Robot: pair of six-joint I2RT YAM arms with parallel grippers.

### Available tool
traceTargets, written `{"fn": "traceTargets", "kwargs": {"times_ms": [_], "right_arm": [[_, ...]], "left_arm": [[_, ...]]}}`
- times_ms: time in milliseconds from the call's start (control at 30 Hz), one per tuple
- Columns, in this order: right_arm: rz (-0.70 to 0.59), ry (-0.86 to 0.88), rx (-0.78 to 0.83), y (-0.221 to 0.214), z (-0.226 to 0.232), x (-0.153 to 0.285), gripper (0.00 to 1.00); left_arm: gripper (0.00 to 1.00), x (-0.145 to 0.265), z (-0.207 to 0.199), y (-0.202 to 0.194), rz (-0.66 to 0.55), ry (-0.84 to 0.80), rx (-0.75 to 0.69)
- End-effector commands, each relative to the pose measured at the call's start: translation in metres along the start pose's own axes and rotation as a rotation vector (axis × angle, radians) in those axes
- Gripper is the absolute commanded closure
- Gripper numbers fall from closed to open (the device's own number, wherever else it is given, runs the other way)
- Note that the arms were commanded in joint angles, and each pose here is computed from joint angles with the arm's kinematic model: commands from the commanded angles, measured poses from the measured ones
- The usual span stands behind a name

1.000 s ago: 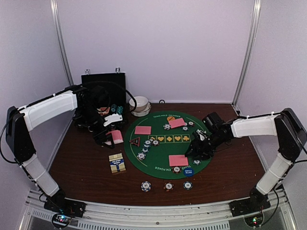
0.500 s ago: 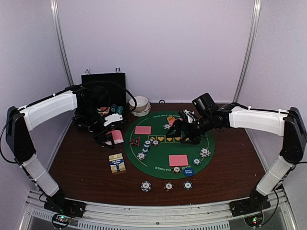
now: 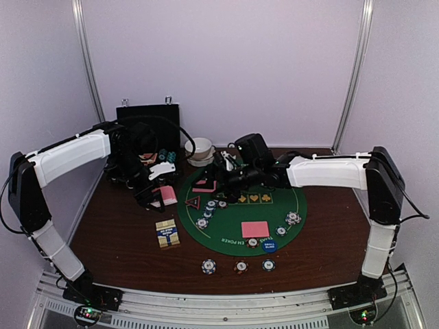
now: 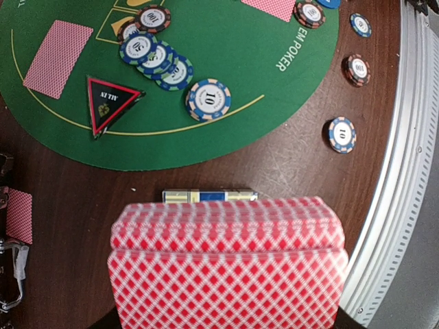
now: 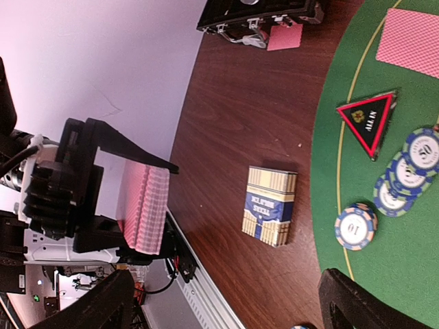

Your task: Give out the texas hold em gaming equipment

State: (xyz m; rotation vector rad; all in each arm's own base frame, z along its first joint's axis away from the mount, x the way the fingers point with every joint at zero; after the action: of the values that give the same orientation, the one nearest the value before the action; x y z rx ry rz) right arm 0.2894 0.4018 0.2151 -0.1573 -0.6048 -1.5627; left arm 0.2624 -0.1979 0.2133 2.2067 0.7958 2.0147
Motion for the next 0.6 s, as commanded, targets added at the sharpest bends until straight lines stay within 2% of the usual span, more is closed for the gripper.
{"fn": "traceTargets", "kwargs": {"times_ms": [0, 567], "right_arm": [[-0.03, 0.101, 0.024, 0.007, 0.028, -0.012, 0.05], [0.004, 0.146, 0.001, 0.006, 0.031, -0.043, 0.02]], "left_arm": [[1.0, 0.011, 0.003, 0.011, -0.055, 0.033, -0.013], [1.0, 0.014, 0.004, 0.014, -0.066, 0.044, -0.02]]}}
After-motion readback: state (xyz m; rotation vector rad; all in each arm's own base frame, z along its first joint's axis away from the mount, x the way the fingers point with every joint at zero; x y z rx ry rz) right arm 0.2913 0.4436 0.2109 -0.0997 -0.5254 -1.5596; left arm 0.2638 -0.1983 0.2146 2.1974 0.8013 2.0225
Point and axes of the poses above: each gripper's point midway between its finger pads, its own x axis back along the fingers, its own z axis along the line the jaws close on, y = z × x, the point moved 6 cm from there along x, back along the fingers, and after that the axes turned 2 degrees about -x, right-handed, at the moved point
